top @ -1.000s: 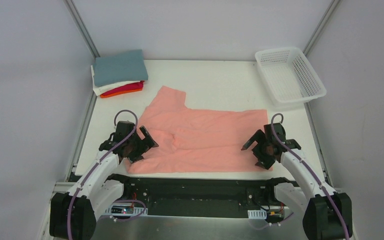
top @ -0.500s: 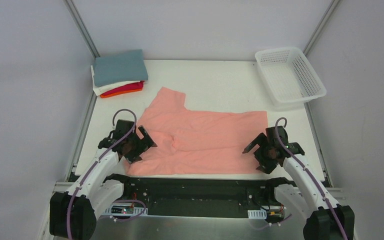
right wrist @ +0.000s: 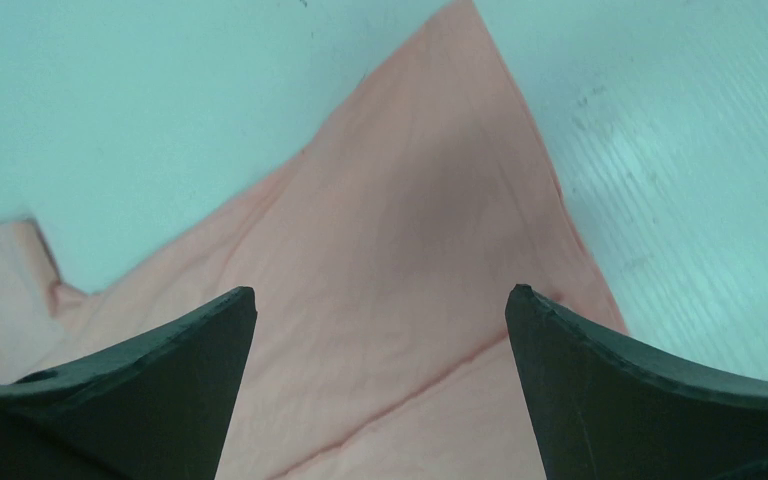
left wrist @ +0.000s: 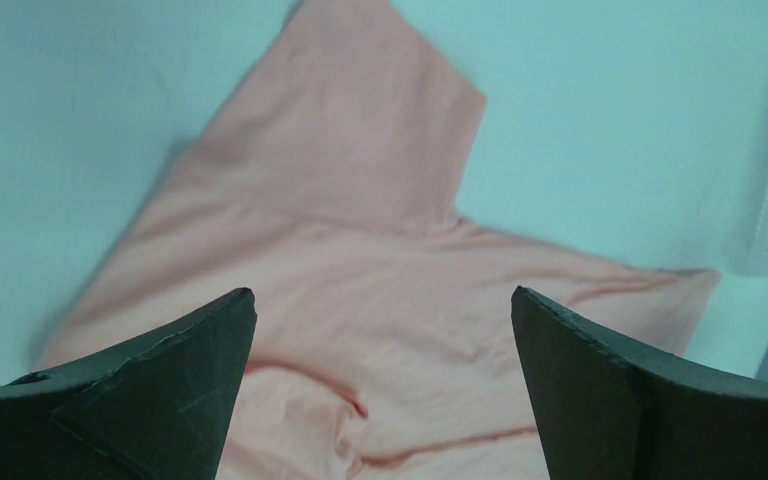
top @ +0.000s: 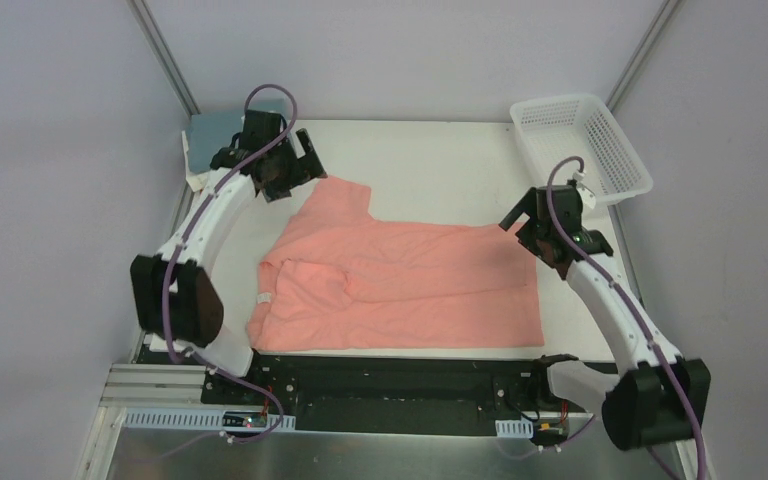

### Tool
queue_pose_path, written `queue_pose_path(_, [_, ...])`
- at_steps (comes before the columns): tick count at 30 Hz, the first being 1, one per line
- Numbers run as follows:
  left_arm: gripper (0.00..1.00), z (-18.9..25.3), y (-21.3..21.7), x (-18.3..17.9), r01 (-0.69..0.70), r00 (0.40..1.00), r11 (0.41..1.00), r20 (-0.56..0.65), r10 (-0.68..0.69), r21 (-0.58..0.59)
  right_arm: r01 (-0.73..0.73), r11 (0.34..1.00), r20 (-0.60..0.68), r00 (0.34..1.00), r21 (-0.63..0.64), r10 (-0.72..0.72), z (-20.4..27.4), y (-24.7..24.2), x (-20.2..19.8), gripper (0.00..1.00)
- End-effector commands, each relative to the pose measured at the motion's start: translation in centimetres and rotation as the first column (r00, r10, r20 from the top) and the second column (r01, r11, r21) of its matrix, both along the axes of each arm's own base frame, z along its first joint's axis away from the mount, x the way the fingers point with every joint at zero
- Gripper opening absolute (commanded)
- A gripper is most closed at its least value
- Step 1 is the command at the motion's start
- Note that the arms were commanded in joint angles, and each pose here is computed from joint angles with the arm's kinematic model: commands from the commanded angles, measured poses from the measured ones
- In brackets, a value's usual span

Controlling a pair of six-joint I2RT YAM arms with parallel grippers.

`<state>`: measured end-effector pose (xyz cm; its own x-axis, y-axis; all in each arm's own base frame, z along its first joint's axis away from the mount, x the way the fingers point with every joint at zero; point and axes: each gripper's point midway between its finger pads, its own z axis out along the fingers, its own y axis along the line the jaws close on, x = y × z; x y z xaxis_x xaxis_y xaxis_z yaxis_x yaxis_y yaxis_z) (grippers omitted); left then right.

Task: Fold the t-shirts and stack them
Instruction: Grab the side of the flattened tshirt furthest away from the robot with both arms

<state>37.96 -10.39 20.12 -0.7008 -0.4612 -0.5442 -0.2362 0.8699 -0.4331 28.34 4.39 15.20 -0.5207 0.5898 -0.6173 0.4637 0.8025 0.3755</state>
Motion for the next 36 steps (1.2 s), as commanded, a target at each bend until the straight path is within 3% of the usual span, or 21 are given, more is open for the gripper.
queue_pose_path(1, [0.99, -1.2, 0.1, 6.1, 0.089, 0.996, 0.985, -0.029, -0.085, 0.149, 0.054, 0.989, -0.013, 0.998, -0.139, -0.056, 1.1, -1.7, 4.9, 0.99])
queue_pose_path(6, [0.97, -4.9, -0.3, 13.9, 0.130, 0.991, 0.964, -0.067, -0.117, 0.231, 0.065, 0.994, -0.065, 0.995, -0.091, -0.071, -0.1, -1.2, 7.5, 0.99])
queue_pose_path(10, [0.96, -8.4, -0.9, 17.7, 0.162, 0.985, 0.956, -0.091, -0.144, 0.246, 0.065, 0.994, -0.089, 0.993, -0.087, -0.073, -1.1, -1.3, 8.6, 1.00])
queue_pose_path(13, [0.88, -10.6, -1.3, 19.4, 0.165, 0.985, 0.955, -0.099, -0.144, 0.246, 0.063, 0.995, -0.115, 0.991, -0.083, -0.072, -1.9, -1.3, 8.8, 1.00])
queue_pose_path(23, [0.66, -15.2, -1.4, 18.6, 0.204, 0.969, 0.943, -0.189, -0.157, 0.264, 0.069, 0.994, -0.157, 0.984, -0.090, -0.082, -3.4, -1.9, 8.5, 0.99])
queue_pose_path(26, [0.59, -15.9, -1.1, 18.1, 0.215, 0.966, 0.918, -0.208, -0.151, 0.332, 0.065, 0.994, -0.169, 0.982, -0.089, -0.079, -3.8, -1.8, 8.5, 0.99])
queue_pose_path(31, [0.61, -16.4, -1.5, 17.7, 0.246, 0.962, 0.859, -0.223, -0.159, 0.450, 0.061, 0.995, -0.185, 0.980, -0.081, -0.075, -4.3, -1.7, 8.3, 1.00])
queue_pose_path(36, [0.59, -17.0, -1.8, 17.7, 0.232, 0.963, 0.866, -0.228, -0.142, 0.442, 0.059, 0.996, -0.189, 0.979, -0.069, -0.071, -4.5, -1.6, 8.3, 1.00])
